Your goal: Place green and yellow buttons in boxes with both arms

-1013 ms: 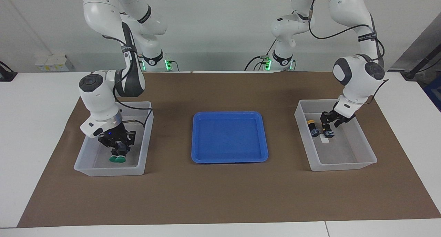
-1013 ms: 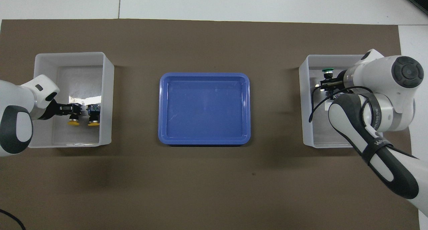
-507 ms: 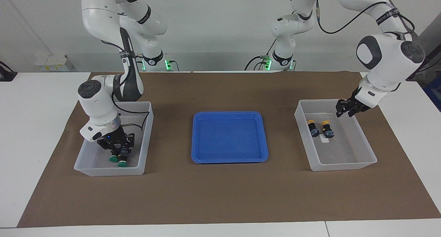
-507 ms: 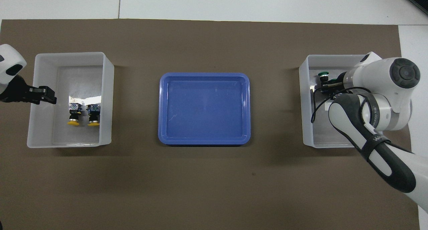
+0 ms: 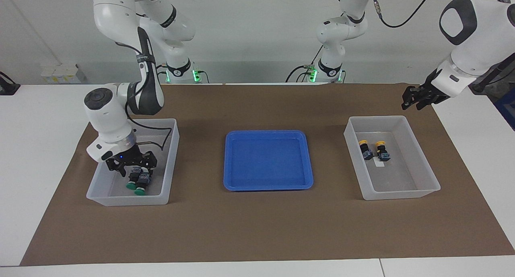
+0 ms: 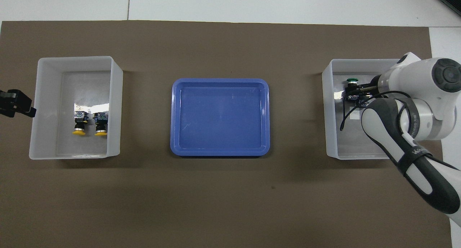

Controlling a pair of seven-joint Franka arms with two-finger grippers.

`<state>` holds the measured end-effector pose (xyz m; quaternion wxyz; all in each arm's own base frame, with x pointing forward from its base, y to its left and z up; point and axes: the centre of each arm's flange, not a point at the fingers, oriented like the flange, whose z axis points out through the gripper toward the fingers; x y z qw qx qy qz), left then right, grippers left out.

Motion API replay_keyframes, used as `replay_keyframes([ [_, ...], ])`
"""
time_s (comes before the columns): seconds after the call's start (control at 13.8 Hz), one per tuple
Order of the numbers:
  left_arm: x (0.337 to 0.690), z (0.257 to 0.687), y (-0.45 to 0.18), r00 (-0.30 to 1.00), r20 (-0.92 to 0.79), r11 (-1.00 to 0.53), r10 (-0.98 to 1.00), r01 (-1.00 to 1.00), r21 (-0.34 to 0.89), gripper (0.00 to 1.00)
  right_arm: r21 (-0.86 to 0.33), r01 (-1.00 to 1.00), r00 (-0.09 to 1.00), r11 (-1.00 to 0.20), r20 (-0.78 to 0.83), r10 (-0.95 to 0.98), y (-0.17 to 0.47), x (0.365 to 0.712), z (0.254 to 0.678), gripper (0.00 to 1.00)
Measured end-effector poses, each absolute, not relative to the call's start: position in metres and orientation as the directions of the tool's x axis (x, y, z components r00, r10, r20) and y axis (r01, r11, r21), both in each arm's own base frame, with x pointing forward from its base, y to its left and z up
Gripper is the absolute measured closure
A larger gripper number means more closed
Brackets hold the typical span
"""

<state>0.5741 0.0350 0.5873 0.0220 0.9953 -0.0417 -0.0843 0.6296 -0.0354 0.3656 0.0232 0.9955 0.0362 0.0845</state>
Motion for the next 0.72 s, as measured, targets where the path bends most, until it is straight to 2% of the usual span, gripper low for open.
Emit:
replay_keyframes([
  [0.29, 0.57, 0.605, -0.01, 0.984, -0.142, -0.994, -0.107, -0.102, 0.04, 0.47, 0.072, 0.007, 0.987, -0.997, 0.159, 0.019, -0.025, 0.612, 0.451, 0.0],
  [0.43, 0.569, 0.606, -0.029, 0.984, -0.142, -0.994, -0.111, -0.107, 0.036, 0.45, 0.077, -0.024, 0.987, -0.997, 0.161, -0.011, 0.002, 0.595, 0.492, 0.0],
  [0.65, 0.565, 0.614, -0.032, 0.986, -0.128, -0.994, -0.109, -0.106, 0.031, 0.41, 0.077, -0.042, 0.988, -0.996, 0.154, -0.03, 0.05, 0.576, 0.527, 0.0],
  [0.72, 0.564, 0.617, -0.032, 0.987, -0.122, -0.994, -0.109, -0.106, 0.03, 0.36, 0.075, -0.045, 0.988, -0.996, 0.153, -0.034, 0.064, 0.573, 0.535, 0.0],
])
